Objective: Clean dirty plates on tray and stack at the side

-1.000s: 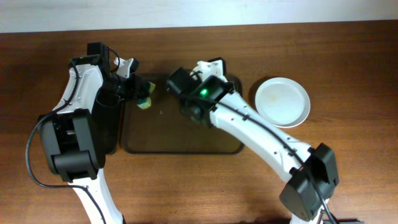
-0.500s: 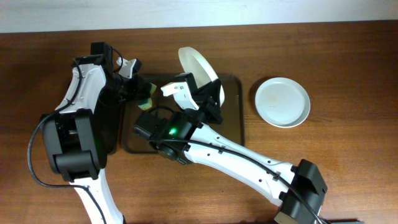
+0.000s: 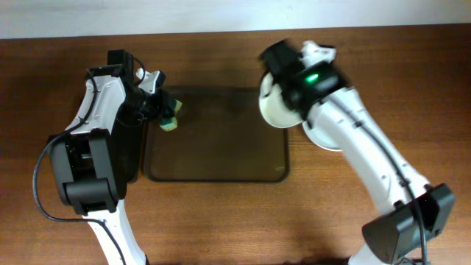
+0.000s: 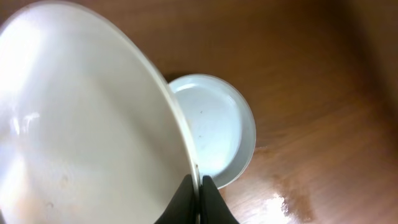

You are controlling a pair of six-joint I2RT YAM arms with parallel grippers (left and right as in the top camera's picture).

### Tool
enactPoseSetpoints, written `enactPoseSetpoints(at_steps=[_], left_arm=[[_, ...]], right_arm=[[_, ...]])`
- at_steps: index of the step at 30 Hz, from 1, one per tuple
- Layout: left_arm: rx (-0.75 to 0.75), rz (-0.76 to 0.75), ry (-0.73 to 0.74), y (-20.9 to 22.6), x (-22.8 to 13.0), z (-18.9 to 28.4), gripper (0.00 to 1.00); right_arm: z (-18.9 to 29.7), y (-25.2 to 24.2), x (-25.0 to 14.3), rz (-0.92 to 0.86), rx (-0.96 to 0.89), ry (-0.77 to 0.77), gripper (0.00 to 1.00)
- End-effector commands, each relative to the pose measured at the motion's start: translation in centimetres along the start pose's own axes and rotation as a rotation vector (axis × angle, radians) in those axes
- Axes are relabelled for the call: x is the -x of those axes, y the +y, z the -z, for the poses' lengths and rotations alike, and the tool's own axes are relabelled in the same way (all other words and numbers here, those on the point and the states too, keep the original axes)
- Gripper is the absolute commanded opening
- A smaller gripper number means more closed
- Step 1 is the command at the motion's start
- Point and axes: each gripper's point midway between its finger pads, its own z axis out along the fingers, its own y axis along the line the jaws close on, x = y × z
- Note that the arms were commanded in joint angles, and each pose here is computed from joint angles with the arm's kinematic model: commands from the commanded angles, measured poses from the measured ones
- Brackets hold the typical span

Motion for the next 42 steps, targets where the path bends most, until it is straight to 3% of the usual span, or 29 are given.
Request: enactPoseSetpoints(at_steps=[1,5,8,13,21,24,28,31,33,35,37,38,42], left_arm=[[0.032,0.005,-0.003,0.5,0.4,-0.1,0.01],[0.064,0.019,-0.004,1.1,0.4,0.0,0.01],[0.080,0.019,-0.004,1.3,0.4,0.0,0.01],[0.080,0.019,-0.003,1.3,0.4,0.0,0.00],[0.102,0.065,-0.020,1.6,0.6,1.1,0.00],[0.259,0.053,-0.074,2.5,1.4,5.4,0.01],[0.466,0.030,-0.181,3.2,2.2,11.5,0.00],[0.593,0.046,-0.159,5.0,1.4,12.7,0.01],[0.669,0.057,-0.158,6.1,1.2,13.5,0.00],[0.756,0.143,-0.185,8.0,1.0,14.7,0.01],[0.759,0.162,-0.179,8.8,0.7,14.6,0.00],[0.760,0.171,-0.169,9.3,0.4,14.3,0.00],[0.760,0.196,-0.135,11.2,-1.0,12.3,0.00]], right_arm=[[-2.5,-1.5,0.7,-0.065,0.234,0.169,0.04],[-7.1,-8.0,0.8,-0.253,0.220,0.273,0.04],[-11.2,-10.7,-1.4,-0.327,0.174,0.337,0.04],[-16.6,-10.2,-6.4,-0.352,0.156,0.365,0.04],[-19.0,-10.2,-8.9,-0.381,0.121,0.356,0.04],[-18.7,-10.4,-9.7,-0.373,0.111,0.388,0.18],[-18.6,-10.6,-10.2,-0.367,0.097,0.405,0.20],[-18.0,-10.6,-10.0,-0.366,0.106,0.421,0.42],[-16.8,-10.8,-8.9,-0.353,0.116,0.420,0.76],[-14.9,-11.2,-7.2,-0.345,0.122,0.410,0.88],[-13.5,-11.6,-5.8,-0.348,0.126,0.396,0.91],[-12.8,-11.8,-5.2,-0.337,0.134,0.389,0.99],[-11.2,-12.3,-4.1,-0.332,0.140,0.370,0.98]])
